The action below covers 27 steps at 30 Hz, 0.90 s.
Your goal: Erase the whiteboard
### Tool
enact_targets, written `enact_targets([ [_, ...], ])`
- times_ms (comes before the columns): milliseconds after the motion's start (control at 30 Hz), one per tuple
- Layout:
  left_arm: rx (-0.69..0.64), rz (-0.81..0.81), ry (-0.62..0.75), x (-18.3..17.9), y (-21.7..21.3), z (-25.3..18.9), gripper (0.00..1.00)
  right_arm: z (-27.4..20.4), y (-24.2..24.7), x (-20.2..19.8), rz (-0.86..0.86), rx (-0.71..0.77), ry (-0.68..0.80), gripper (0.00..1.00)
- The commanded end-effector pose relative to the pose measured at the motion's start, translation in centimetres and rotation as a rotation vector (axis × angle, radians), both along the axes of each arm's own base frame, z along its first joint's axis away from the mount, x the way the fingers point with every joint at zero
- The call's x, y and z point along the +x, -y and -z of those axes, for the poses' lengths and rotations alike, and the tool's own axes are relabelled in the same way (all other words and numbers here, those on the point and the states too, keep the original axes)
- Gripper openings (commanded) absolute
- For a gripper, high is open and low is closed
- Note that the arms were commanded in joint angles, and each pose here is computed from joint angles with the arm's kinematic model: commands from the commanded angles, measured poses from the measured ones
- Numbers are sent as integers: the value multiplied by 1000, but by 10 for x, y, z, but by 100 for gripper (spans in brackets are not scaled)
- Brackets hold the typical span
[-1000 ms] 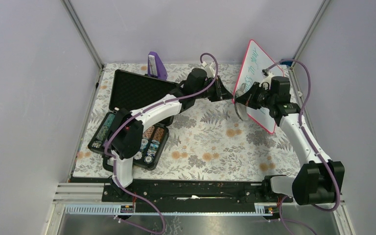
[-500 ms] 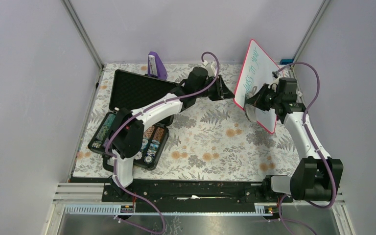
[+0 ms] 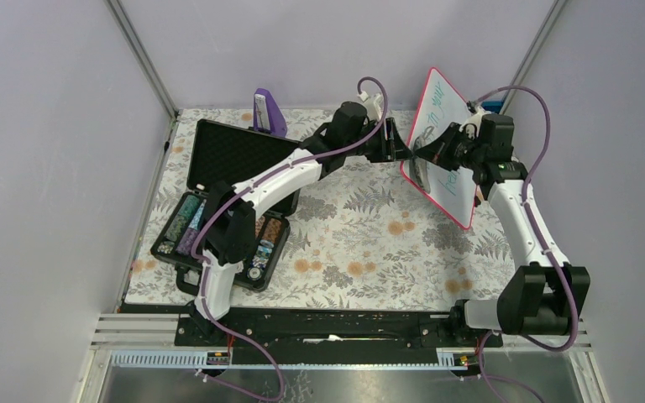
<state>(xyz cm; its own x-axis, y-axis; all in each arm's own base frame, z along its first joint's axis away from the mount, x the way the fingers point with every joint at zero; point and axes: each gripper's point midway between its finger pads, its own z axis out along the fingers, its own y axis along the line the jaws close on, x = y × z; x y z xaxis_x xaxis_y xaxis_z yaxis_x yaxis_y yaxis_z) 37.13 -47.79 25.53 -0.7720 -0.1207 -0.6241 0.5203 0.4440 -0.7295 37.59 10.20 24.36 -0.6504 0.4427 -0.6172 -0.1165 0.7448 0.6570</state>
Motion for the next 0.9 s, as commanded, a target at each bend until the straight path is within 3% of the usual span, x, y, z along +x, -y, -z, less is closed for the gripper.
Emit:
enact_targets([
  [0,40,32,17,0,-2,5,45,-5,-8,11,-29,42,12,0],
  [367,58,47,28,-4,-3,14,27,42,8,12,35,-51,-87,0],
  [867,61,67,-1,-9,8,26,25,94,68,0,209,-171,-226,0],
])
